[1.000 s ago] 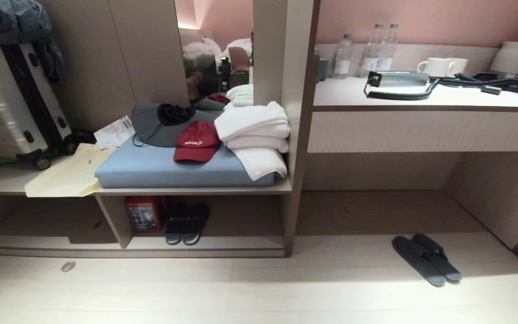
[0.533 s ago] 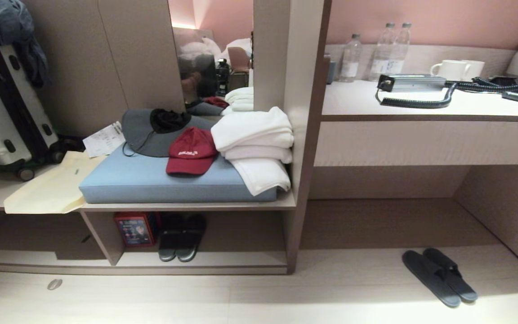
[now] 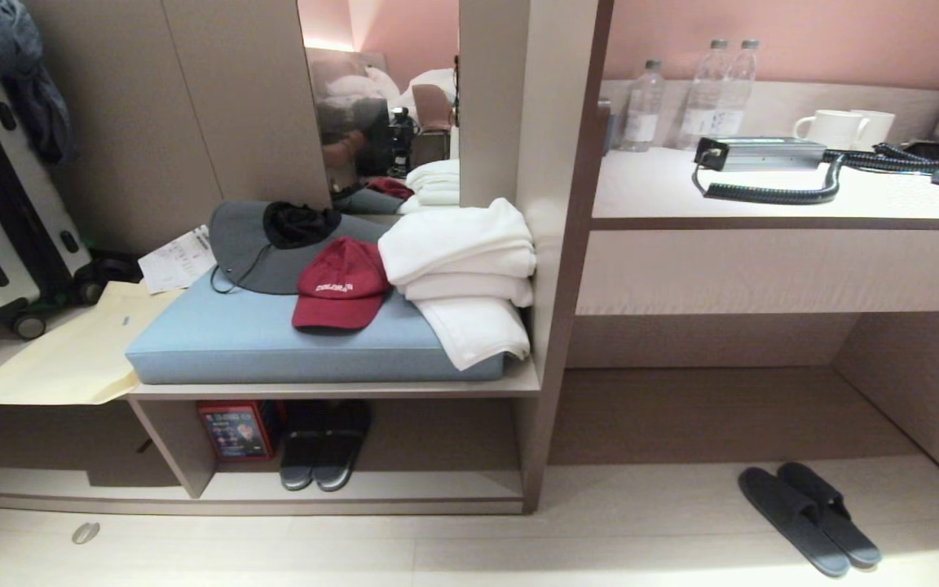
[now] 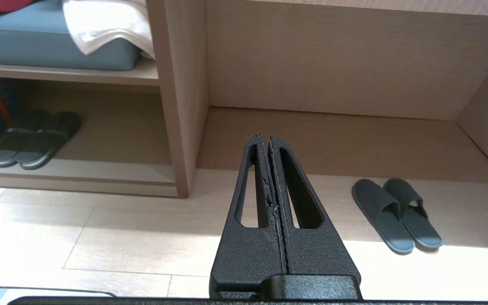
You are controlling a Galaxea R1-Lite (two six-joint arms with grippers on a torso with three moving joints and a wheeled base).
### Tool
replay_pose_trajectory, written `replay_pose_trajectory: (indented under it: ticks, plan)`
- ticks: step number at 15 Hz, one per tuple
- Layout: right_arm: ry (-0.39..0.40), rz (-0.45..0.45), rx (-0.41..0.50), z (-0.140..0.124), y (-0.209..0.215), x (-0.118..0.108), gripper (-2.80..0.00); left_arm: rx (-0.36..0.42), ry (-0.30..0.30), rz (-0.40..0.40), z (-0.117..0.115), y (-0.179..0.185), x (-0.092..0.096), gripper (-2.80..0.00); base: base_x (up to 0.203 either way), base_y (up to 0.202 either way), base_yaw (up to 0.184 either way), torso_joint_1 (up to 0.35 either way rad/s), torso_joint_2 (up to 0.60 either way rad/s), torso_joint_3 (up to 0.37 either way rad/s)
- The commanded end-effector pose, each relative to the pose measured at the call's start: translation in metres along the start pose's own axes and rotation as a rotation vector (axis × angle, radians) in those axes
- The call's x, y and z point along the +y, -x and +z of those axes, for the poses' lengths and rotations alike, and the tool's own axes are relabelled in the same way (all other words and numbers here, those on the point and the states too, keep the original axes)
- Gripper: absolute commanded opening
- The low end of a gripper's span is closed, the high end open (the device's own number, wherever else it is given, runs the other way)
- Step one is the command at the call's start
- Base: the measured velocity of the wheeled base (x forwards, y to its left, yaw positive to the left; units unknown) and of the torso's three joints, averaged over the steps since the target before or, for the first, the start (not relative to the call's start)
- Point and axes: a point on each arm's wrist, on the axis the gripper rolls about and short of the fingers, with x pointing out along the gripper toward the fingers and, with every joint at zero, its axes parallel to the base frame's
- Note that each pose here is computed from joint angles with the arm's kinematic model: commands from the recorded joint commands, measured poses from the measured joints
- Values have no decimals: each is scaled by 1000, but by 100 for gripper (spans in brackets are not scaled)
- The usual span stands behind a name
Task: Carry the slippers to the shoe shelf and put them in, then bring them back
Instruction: Pick up the slippers on the floor
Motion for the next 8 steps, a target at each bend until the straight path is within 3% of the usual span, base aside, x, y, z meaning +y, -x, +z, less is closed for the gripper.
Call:
replay_pose_trajectory:
  ticks: [1,5,8]
  plan:
    - [1,1,1,0,0,0,-280,0,0,0,0,0,0,-280,0,0,0,0,0,0]
    - [1,-1,1,0,0,0,-280,0,0,0,0,0,0,-280,0,-20,3,1,2,-1]
    - [1,-1,1,0,0,0,-280,0,-1,0,0,0,0,-280,1,-172,6,0,0,2]
